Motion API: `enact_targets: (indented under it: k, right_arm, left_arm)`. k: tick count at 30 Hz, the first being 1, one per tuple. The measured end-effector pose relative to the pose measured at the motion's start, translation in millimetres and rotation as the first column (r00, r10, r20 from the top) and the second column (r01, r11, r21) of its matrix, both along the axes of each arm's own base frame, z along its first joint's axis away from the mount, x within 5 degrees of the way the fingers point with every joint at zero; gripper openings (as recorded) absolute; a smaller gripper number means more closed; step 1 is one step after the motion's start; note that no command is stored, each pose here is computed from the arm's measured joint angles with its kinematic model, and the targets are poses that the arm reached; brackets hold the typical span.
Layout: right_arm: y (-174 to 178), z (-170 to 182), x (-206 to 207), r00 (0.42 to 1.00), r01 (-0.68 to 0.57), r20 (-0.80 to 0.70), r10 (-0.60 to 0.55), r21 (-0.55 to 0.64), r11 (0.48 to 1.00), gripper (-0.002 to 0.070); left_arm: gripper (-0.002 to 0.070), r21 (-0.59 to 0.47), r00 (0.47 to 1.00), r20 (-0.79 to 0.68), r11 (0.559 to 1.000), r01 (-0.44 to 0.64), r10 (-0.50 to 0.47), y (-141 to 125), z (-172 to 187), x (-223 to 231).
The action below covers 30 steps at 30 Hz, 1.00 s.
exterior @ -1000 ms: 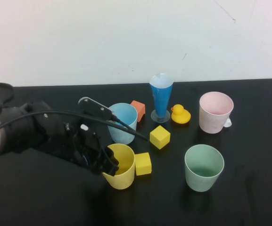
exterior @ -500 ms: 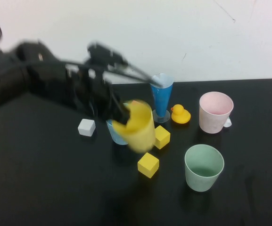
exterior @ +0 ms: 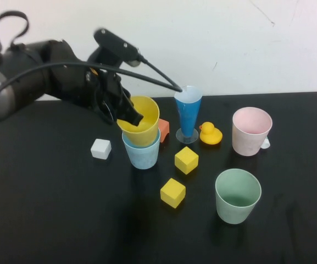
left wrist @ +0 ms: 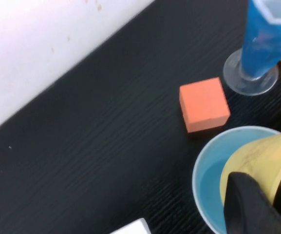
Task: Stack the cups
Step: Place the yellow cup on the blue cup, then pick up the green cup
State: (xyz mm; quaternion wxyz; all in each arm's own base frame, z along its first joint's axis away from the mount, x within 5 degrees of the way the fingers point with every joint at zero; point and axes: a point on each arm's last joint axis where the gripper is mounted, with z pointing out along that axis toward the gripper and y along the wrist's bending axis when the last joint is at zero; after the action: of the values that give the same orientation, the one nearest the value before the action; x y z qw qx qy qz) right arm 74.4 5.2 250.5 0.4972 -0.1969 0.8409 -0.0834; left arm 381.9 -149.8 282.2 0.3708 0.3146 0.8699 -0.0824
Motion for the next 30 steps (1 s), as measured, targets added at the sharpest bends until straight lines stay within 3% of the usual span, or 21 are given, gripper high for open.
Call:
enact_targets:
  k: [3,5,10,13,15,19,21,26,30]
  right_arm:
    - [0,0,0,1.0,0.0,0.0,0.0,0.0,1.0,0.0008]
    - [0,0,0,1.0,0.0,0.002,0.0,0.004,1.0,0.0008]
    - [2,3,0,1.0,-0.024,0.005,0.024,0.002,1.0,0.0008]
    - [9,18,-3,0.994,-0.108,0.026,0.108,-0.001,0.994,0.0007]
    - [15,36,-3,0.982,-0.18,0.068,0.179,0.016,0.984,0.0006]
    - [28,73,6,0.945,-0.32,0.08,0.316,0.048,0.946,0.0006]
    - [32,83,19,0.923,-0.384,0.023,0.383,0.059,0.922,0.0006]
    - [38,91,61,0.868,-0.468,-0.12,0.482,0.124,0.875,0.0006]
    - [51,82,92,0.797,-0.548,-0.208,0.566,0.143,0.824,0.0006]
  left_arm:
    - [0.0021,0.009,1.0,-0.007,1.0,-0.004,0.004,-1,-11,6]
    - [0.0064,0.014,1.0,0.005,1.0,-0.001,0.001,-2,-13,8]
    - [0.0278,-0.003,0.996,0.088,1.0,-0.016,0.016,-1,-1,10]
    - [0.0322,-0.023,0.989,0.145,1.0,-0.019,0.022,2,18,4]
    - [0.0295,-0.04,0.98,0.197,0.999,-0.02,0.027,5,37,-3]
    - [0.011,-0.091,0.943,0.329,0.996,-0.012,0.042,15,93,-33]
    - [0.0051,-0.118,0.918,0.393,0.993,-0.006,0.052,22,120,-51]
    - [0.0006,-0.207,0.839,0.534,0.978,0.011,0.103,43,180,-112]
    - [0.0002,-0.241,0.793,0.595,0.97,0.024,0.128,62,193,-164]
